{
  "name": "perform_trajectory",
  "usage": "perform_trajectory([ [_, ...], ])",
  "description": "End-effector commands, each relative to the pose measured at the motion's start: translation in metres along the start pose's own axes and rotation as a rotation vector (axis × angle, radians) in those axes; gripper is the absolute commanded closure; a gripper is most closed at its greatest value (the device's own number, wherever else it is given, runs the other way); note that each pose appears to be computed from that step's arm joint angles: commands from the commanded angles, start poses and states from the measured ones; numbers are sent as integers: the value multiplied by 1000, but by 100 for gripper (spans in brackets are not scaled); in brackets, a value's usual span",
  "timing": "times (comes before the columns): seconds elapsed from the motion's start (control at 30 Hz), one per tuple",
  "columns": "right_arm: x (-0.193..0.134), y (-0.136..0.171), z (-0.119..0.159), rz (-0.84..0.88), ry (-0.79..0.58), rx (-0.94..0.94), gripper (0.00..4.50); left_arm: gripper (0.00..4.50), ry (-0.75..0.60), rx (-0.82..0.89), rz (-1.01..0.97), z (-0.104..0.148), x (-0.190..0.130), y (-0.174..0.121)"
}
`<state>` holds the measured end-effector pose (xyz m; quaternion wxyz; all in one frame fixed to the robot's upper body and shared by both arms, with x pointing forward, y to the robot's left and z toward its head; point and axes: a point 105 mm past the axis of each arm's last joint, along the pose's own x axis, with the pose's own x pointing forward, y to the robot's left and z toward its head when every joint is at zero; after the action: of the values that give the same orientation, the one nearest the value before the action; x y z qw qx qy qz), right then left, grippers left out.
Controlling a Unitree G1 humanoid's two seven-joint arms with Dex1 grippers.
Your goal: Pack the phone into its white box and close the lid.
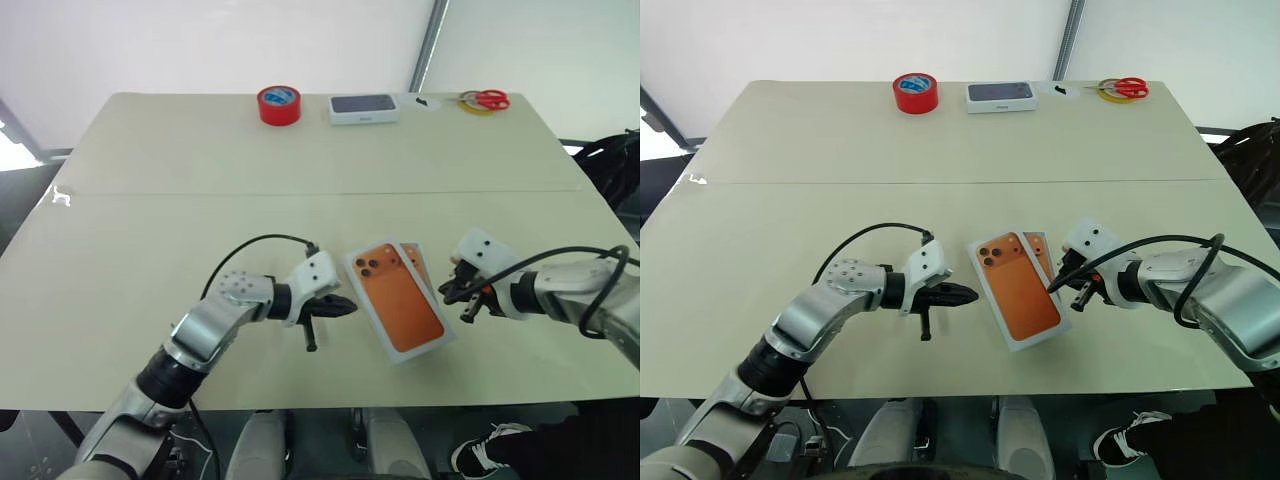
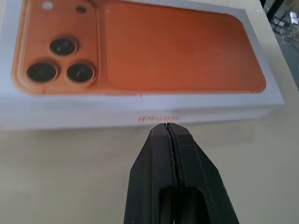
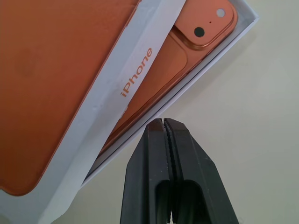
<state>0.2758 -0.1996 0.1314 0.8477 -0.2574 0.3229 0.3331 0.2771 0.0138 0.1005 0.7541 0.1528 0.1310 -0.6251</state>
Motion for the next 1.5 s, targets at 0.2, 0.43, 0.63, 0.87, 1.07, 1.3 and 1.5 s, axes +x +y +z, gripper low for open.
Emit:
perform_trajectory([
  [0.2,-5,9,11,-3,-41,-34,446,450,-46,37,44,10,11,7],
  [0.43,-5,7,10,-20,-35,-35,446,450,-113,6,96,18,12,16],
  [0.63,-6,-2,9,-58,-29,-31,446,450,-133,-8,116,23,16,22],
  [0.87,-7,-6,6,-76,-16,-22,446,450,-135,-19,136,24,21,30],
  [1.07,-5,-8,4,-94,-18,-13,446,450,-141,-27,136,25,21,32],
  [1.3,-7,-12,2,-110,-5,-24,446,450,-138,-27,144,24,19,34],
  [1.5,-19,-26,3,-154,-13,-29,446,450,-174,-43,194,31,10,43],
])
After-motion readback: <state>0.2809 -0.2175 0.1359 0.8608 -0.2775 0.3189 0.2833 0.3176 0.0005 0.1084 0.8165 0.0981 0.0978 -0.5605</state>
